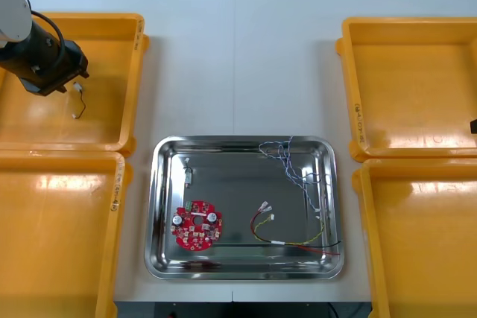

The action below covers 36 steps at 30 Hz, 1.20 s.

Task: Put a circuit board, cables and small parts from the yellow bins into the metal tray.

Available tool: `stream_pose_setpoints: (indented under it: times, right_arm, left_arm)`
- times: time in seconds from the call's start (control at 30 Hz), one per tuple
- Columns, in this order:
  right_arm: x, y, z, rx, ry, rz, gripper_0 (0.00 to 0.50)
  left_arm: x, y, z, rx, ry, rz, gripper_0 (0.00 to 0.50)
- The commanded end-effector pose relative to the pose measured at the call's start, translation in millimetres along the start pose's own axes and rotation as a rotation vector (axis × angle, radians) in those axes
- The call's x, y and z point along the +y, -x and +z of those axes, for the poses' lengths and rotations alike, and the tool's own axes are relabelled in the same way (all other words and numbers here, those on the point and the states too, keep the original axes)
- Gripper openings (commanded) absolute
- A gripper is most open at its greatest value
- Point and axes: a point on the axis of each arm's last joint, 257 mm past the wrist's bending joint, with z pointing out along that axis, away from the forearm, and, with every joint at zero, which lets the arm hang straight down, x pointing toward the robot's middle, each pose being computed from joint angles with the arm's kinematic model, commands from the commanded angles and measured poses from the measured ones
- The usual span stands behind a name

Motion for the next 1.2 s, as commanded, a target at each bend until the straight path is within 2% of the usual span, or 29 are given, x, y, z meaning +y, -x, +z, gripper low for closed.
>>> stream_pose_setpoints:
  times: [0.03, 0.17, 0.83, 0.87, 0.9, 0.93, 0.97, 1.2]
  right_arm:
    - [-21.6, 12.3, -16.7, -0.039, -0.055, -0.019, 0.500]
    - [-22.3, 10.6, -16.3, -0.033, -0.058, -0.020, 0.500]
    - [-23.1, 9.5, -16.7, -0.028, -0.061, -0.017, 0.500]
    - [-23.1, 9.5, -16.7, -0.028, -0.061, -0.017, 0.500]
    - [-23.1, 9.5, -16.7, -0.028, -0.061, -0.017, 0.500]
    - [-23.1, 9.5, -16.7, -0.028, -0.061, -0.017, 0.500]
    - [-23.1, 9.5, -16.7, -0.028, -0.061, -0.017, 0.500]
    - [-23.1, 9.5, -16.7, -0.028, -0.061, -0.017, 0.500]
  left_arm:
    - [-6.4, 0.4, 2.6, -0.022, -0.005, 0.002, 0.500]
    - [-2.6, -2.0, 5.9, -0.023, 0.010, 0.012, 0.500]
    - [1.5, -13.0, 17.2, -0.010, 0.006, 0.019, 0.500]
    - [1.5, -12.7, 17.0, -0.010, 0.005, 0.018, 0.473]
    - [1.2, -12.7, 17.2, -0.011, 0.005, 0.021, 0.304]
    - [1.2, -12.7, 17.2, -0.011, 0.005, 0.021, 0.034]
    - [1.0, -12.4, 17.2, -0.012, 0.004, 0.022, 0.001]
    - [-5.8, -14.1, 20.9, -0.022, -0.011, 0.032, 0.000]
